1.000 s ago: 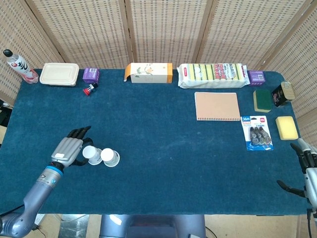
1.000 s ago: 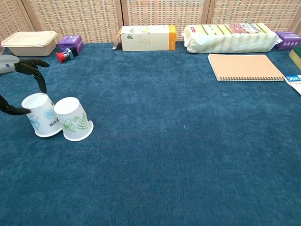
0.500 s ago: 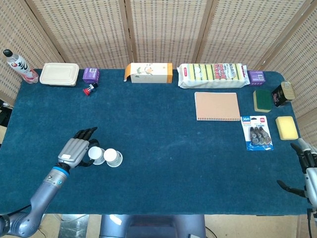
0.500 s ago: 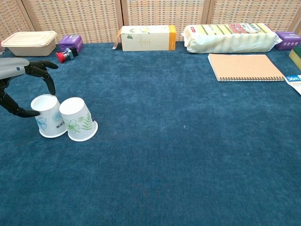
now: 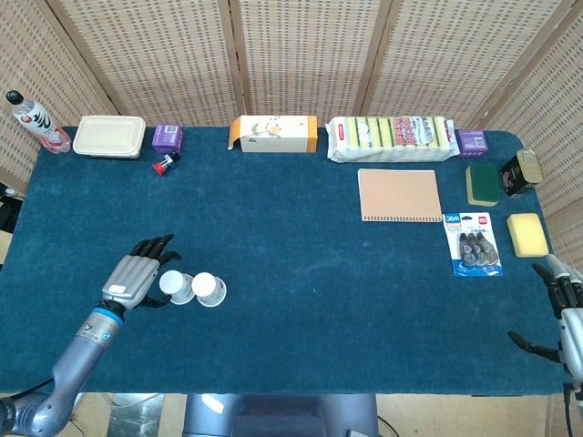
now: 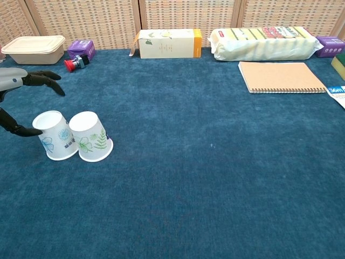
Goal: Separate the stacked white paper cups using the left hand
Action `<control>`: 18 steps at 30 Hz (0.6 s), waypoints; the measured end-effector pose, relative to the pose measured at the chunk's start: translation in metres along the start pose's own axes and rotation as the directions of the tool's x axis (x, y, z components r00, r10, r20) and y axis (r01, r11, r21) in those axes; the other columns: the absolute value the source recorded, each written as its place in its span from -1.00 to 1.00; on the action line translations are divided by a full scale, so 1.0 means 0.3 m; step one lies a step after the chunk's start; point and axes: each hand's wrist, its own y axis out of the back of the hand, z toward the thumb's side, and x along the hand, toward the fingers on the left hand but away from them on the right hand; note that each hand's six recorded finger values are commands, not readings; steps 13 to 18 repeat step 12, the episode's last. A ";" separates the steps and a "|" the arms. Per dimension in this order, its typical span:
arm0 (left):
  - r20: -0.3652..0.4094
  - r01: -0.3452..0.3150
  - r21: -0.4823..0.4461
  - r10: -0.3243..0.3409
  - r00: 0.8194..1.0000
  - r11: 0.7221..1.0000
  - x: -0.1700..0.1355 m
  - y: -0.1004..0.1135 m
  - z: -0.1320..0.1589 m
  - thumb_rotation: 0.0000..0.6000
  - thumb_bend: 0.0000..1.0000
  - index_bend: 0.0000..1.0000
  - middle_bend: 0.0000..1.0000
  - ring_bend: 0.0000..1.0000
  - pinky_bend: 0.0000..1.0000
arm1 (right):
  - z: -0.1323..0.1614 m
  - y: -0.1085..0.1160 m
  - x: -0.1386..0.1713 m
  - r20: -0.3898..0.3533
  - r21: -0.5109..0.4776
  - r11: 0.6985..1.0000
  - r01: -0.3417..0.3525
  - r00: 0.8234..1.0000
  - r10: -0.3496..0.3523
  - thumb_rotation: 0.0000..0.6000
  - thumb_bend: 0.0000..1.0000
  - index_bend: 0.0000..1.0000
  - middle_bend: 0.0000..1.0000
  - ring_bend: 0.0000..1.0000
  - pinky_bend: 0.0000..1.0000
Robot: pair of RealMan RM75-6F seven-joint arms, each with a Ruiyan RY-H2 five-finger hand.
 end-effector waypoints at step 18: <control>0.002 -0.136 0.008 0.136 0.991 0.991 -0.097 0.083 -0.041 1.00 -0.69 -1.00 -1.00 -1.00 -0.89 | -0.003 0.001 -0.003 0.005 0.001 1.000 -0.002 1.000 0.002 1.00 -0.94 -0.87 -1.00 -1.00 -1.00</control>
